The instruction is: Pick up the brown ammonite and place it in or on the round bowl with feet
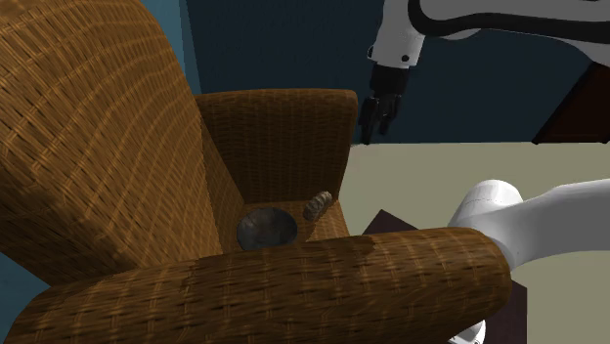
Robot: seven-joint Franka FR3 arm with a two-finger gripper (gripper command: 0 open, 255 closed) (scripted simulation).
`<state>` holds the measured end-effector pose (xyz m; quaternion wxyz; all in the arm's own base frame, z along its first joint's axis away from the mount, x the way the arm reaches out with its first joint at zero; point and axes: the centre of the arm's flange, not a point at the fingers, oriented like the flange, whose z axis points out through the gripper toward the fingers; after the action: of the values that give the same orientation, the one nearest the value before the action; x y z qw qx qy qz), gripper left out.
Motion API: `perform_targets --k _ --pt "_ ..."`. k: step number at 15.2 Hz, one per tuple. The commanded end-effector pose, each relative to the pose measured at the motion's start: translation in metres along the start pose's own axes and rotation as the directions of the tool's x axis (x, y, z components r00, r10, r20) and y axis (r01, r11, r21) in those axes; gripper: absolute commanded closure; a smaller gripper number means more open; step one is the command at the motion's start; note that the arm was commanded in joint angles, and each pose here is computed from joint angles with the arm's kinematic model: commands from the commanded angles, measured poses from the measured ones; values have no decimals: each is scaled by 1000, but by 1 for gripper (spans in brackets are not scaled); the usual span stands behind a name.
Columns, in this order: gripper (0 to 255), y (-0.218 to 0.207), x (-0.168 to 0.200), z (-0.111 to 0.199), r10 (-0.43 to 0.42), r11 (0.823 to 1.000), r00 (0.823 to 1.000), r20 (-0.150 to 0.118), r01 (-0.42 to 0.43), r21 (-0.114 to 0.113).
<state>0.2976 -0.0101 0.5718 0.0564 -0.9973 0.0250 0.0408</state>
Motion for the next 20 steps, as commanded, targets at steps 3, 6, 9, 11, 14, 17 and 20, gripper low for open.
perform_targets --k 3,6,9,11,14,17,20 --pt "0 7 12 22 -76 997 997 1 76 -6" --pt "0 17 32 55 -190 982 982 3 190 -15" --pt "0 25 52 87 -301 953 954 6 301 -23" --pt "0 29 66 109 -372 928 928 9 372 -29" --pt "0 33 88 142 -476 879 879 14 476 -36" --pt "0 35 109 174 -573 818 819 20 573 -43" --pt "0 34 131 207 -663 747 748 26 663 -50"
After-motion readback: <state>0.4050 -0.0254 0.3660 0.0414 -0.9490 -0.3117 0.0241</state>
